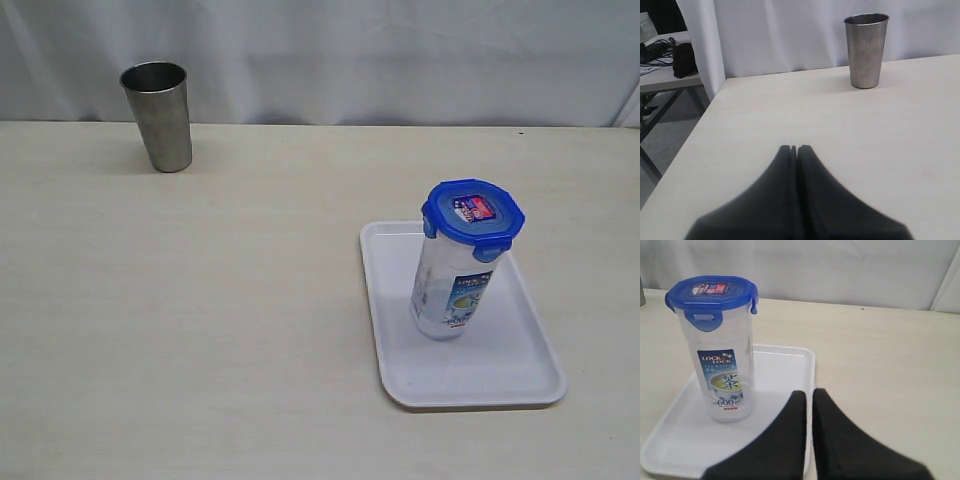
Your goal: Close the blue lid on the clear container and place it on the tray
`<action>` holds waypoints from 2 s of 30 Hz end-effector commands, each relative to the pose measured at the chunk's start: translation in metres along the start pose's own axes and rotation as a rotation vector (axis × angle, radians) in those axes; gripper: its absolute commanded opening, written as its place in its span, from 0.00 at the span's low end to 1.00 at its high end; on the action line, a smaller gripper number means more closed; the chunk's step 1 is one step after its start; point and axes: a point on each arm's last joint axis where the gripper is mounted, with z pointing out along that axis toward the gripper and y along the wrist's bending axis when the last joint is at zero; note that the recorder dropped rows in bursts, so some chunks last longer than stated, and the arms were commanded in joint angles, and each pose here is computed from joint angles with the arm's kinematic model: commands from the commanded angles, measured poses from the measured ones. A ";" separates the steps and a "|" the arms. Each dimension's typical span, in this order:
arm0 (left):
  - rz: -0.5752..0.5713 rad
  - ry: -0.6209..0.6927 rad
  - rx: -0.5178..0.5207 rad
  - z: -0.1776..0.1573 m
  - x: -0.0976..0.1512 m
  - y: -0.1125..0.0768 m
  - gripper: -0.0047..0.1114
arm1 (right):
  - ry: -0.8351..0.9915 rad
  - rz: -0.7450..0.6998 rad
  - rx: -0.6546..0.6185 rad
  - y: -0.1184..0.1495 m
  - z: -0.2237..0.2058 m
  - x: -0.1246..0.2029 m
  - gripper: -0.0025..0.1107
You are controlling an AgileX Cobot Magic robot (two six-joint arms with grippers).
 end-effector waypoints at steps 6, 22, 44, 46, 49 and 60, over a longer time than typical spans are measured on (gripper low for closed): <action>0.000 -0.004 -0.001 0.000 0.001 0.000 0.04 | 0.012 -0.011 0.009 -0.001 0.000 0.001 0.06; 0.000 -0.004 -0.001 0.000 0.001 0.000 0.04 | 0.012 -0.007 0.009 -0.001 0.000 0.001 0.06; 0.001 -0.004 -0.002 0.000 0.001 0.000 0.04 | 0.009 0.026 0.007 0.000 0.000 0.001 0.06; 0.001 -0.004 -0.002 0.000 0.001 0.000 0.04 | 0.009 0.026 0.007 0.000 0.000 0.001 0.06; 0.001 -0.004 -0.002 0.000 0.001 0.000 0.04 | 0.009 0.026 0.007 0.000 0.000 0.001 0.06; 0.001 -0.004 -0.002 0.000 0.001 0.000 0.04 | 0.009 0.026 0.007 0.000 0.000 0.001 0.06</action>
